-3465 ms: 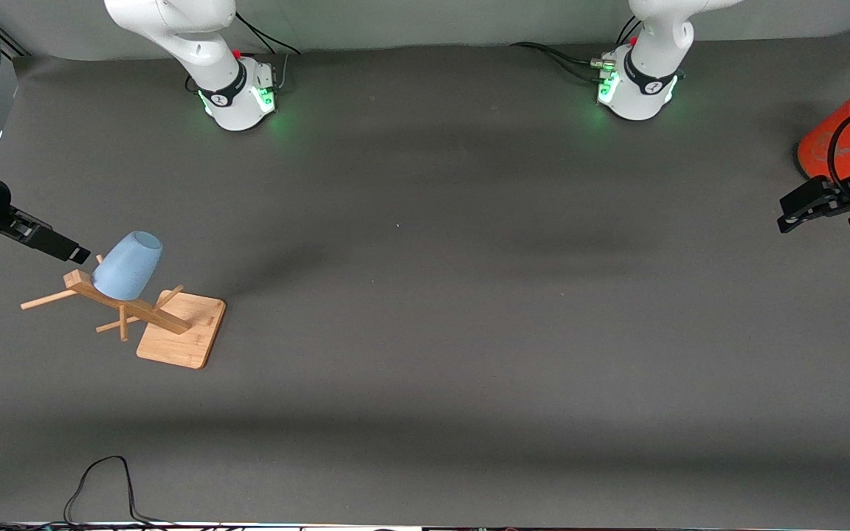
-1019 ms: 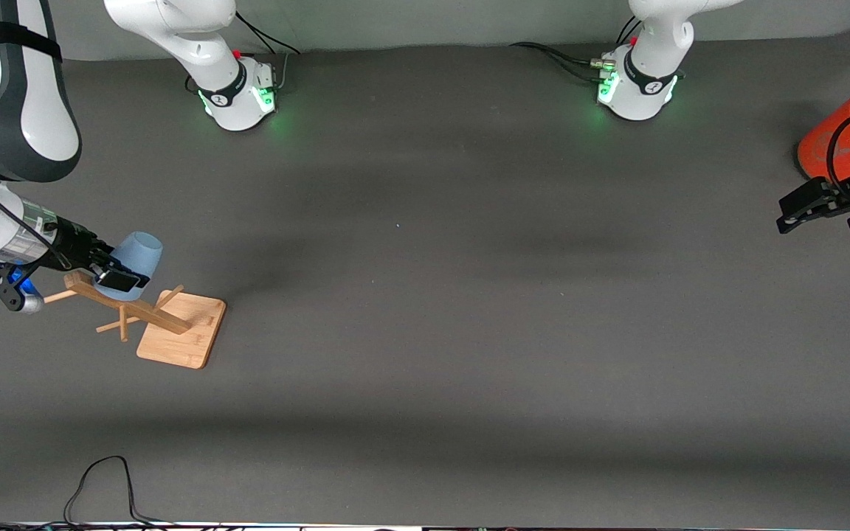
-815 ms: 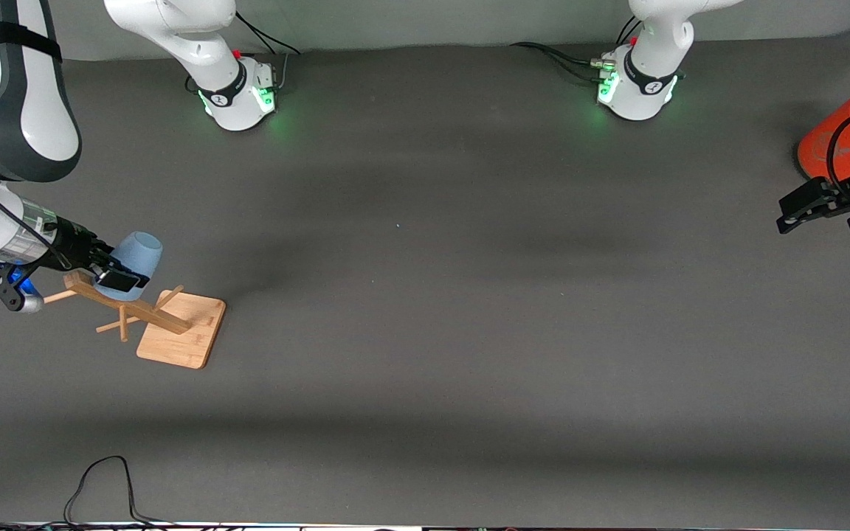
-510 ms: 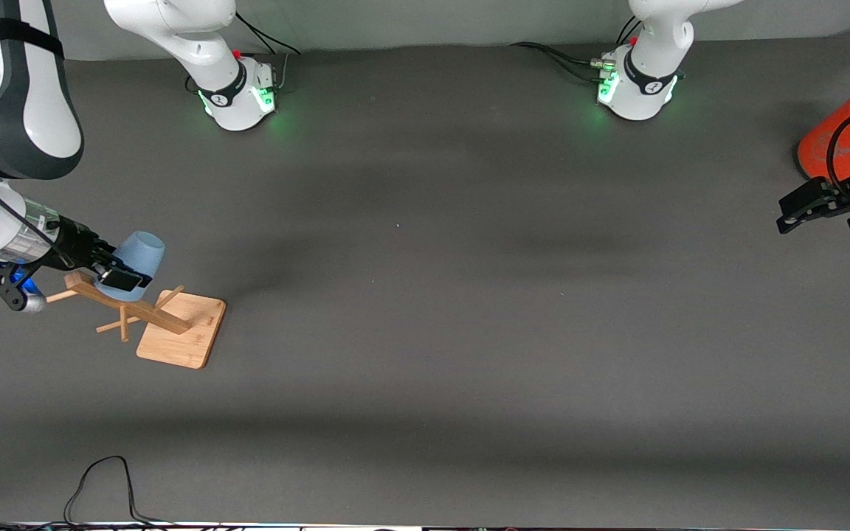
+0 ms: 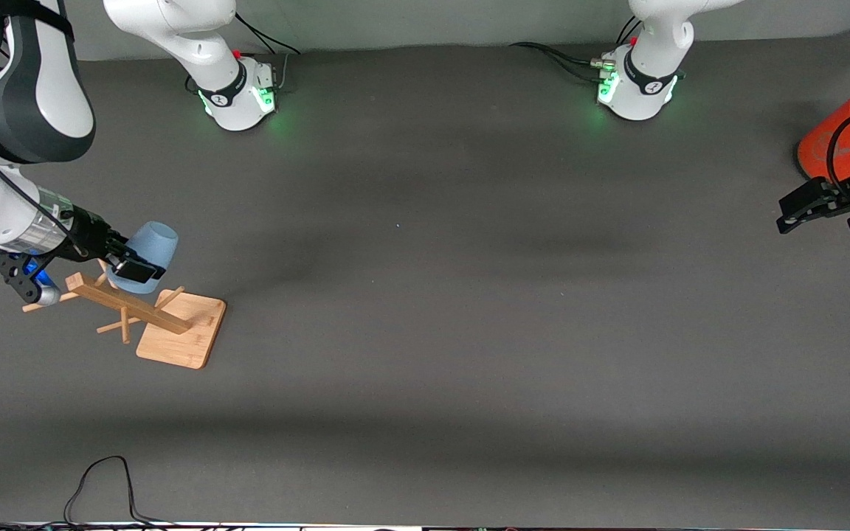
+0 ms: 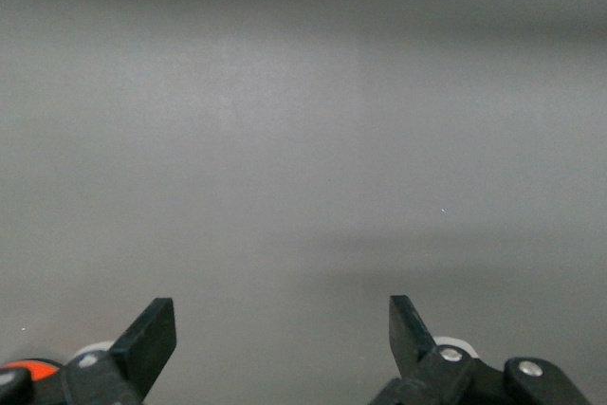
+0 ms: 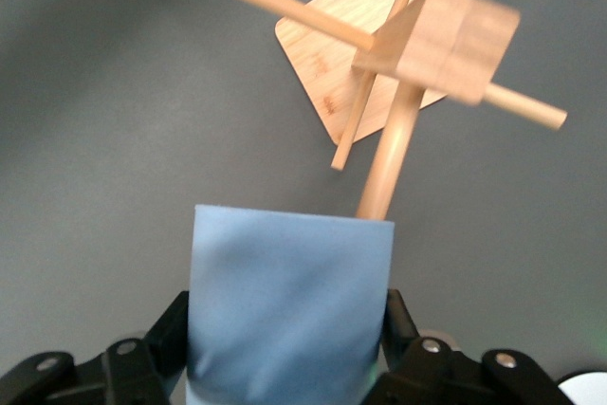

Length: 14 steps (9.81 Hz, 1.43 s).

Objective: Rotate and upright cup with both arms
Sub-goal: 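Lift the cup off the stand peg and carry it to mid-table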

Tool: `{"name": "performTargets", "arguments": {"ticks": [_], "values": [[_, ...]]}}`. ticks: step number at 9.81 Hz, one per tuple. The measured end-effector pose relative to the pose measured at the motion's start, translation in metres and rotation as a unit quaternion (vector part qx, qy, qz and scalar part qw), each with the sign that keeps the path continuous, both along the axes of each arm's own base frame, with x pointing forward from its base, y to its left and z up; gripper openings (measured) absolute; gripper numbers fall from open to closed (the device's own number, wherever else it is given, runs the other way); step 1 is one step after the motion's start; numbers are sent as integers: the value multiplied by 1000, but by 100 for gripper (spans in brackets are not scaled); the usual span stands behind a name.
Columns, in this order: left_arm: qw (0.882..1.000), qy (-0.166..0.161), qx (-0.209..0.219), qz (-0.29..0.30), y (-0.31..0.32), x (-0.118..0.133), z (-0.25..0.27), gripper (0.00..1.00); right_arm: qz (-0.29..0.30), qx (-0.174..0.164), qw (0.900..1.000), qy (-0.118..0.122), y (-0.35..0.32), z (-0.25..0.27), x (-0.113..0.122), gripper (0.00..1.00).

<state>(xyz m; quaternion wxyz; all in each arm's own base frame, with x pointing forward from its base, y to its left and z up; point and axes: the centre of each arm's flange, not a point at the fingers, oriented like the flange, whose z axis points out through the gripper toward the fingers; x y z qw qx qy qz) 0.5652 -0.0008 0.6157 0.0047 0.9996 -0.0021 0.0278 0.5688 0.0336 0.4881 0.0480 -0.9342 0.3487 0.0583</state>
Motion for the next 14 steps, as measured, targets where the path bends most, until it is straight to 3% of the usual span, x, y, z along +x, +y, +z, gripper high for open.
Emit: {"name": "performTargets", "arguments": {"ticks": [7, 10, 14], "values": [[1000, 4, 2, 1, 2, 2, -4, 100, -8, -3, 1000, 0, 78, 29, -21, 82], [1000, 7, 5, 7, 9, 3, -7, 100, 12, -8, 1000, -2, 183, 28, -49, 82], [1000, 9, 4, 21, 12, 4, -9, 100, -71, -18, 997, -12, 354, -7, -88, 82]]}}
